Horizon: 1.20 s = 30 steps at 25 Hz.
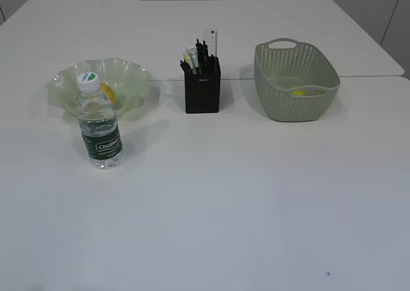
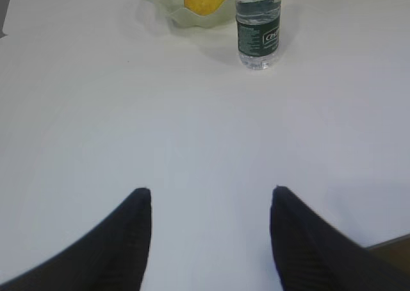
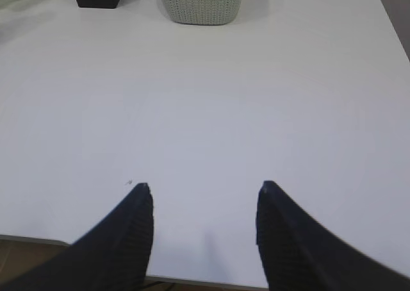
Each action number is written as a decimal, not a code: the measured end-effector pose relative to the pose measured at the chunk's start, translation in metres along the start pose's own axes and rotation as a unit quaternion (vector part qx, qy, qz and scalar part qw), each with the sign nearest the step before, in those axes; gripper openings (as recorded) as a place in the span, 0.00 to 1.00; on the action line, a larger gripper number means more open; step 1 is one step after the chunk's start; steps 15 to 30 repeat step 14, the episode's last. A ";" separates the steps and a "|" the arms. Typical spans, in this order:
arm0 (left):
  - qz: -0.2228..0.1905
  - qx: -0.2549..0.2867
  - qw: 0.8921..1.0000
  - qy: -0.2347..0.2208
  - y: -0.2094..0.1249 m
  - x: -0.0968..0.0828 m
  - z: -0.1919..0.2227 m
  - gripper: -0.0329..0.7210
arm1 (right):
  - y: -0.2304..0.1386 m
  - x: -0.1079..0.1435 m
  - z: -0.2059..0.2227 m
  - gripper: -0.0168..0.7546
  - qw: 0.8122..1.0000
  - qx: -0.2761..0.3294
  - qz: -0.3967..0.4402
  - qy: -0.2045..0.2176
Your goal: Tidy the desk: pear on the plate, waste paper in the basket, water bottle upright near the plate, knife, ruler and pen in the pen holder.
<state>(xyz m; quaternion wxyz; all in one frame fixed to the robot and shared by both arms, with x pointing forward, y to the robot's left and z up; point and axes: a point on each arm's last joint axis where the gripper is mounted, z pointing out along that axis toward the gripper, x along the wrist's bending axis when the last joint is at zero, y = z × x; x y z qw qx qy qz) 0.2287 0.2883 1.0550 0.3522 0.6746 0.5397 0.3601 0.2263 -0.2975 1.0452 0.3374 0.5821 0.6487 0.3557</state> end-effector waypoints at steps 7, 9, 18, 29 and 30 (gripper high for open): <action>0.000 0.000 1.000 0.000 0.000 0.000 0.000 0.64 | 0.000 0.000 0.000 0.52 1.000 0.000 0.000 0.000; 0.000 0.000 1.000 0.000 0.000 0.000 0.000 0.64 | 0.000 0.000 0.000 0.52 1.000 0.000 0.000 0.000; 0.000 0.000 1.000 0.000 0.000 0.000 0.000 0.64 | 0.000 0.000 0.000 0.52 1.000 0.000 0.000 0.000; 0.000 0.000 1.000 0.000 0.000 0.000 0.000 0.64 | 0.000 0.000 0.000 0.52 1.000 0.000 0.000 0.000; 0.000 0.000 1.000 0.000 0.000 0.000 0.000 0.64 | 0.000 0.000 0.000 0.52 1.000 0.000 0.000 0.000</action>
